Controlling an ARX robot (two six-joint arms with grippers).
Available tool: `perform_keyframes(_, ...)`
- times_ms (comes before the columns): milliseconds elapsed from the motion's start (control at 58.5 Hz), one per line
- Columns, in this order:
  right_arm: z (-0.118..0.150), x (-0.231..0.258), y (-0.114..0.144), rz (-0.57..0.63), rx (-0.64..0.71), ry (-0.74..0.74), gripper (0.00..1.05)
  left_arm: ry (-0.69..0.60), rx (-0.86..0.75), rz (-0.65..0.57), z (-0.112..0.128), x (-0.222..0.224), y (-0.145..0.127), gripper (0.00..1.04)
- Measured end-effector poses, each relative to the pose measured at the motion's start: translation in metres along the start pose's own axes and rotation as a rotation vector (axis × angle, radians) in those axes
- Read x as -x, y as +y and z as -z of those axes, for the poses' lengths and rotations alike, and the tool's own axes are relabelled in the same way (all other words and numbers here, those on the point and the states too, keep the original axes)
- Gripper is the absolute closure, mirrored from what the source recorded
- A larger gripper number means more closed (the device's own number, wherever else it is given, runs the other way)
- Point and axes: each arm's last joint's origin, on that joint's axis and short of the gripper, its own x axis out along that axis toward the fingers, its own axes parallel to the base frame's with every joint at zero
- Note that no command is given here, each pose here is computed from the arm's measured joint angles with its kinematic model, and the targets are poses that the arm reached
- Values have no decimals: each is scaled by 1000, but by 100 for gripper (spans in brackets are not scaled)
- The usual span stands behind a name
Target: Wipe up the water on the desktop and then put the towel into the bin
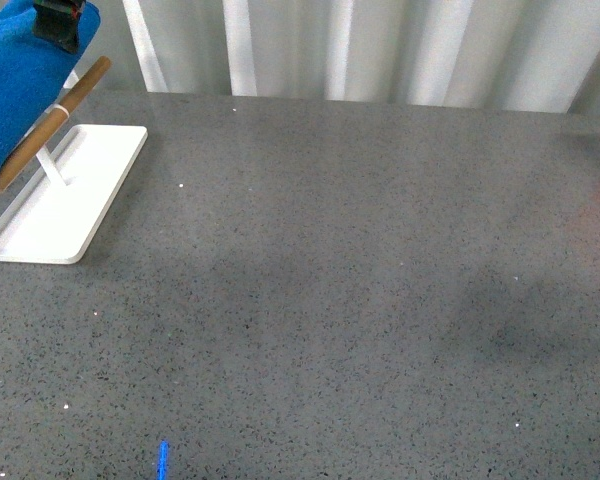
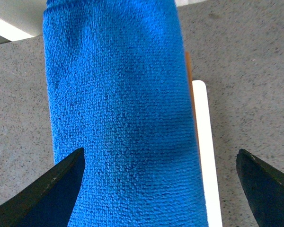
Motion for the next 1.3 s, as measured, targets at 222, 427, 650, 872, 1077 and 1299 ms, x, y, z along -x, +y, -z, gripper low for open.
perform_keyframes(222, 0, 0, 0, 0, 0, 0, 7, 43, 0, -42, 8, -17, 7, 7)
perform_keyframes(427, 0, 0, 0, 0, 0, 0, 7, 50, 2, -42, 10, -19, 8, 9)
perform_keyframes(650, 0, 0, 0, 0, 0, 0, 7, 47, 4, -31, 10, -19, 8, 52)
perform_keyframes(872, 0, 0, 0, 0, 0, 0, 7, 44, 2, -24, 9, -19, 7, 89)
perform_keyframes(1077, 0, 0, 0, 0, 0, 0, 7, 35, 7, -13, 7, -15, 8, 99)
perform_keyframes(1299, 0, 0, 0, 0, 0, 0, 7, -6, 26, 10, -5, 0, 17, 99)
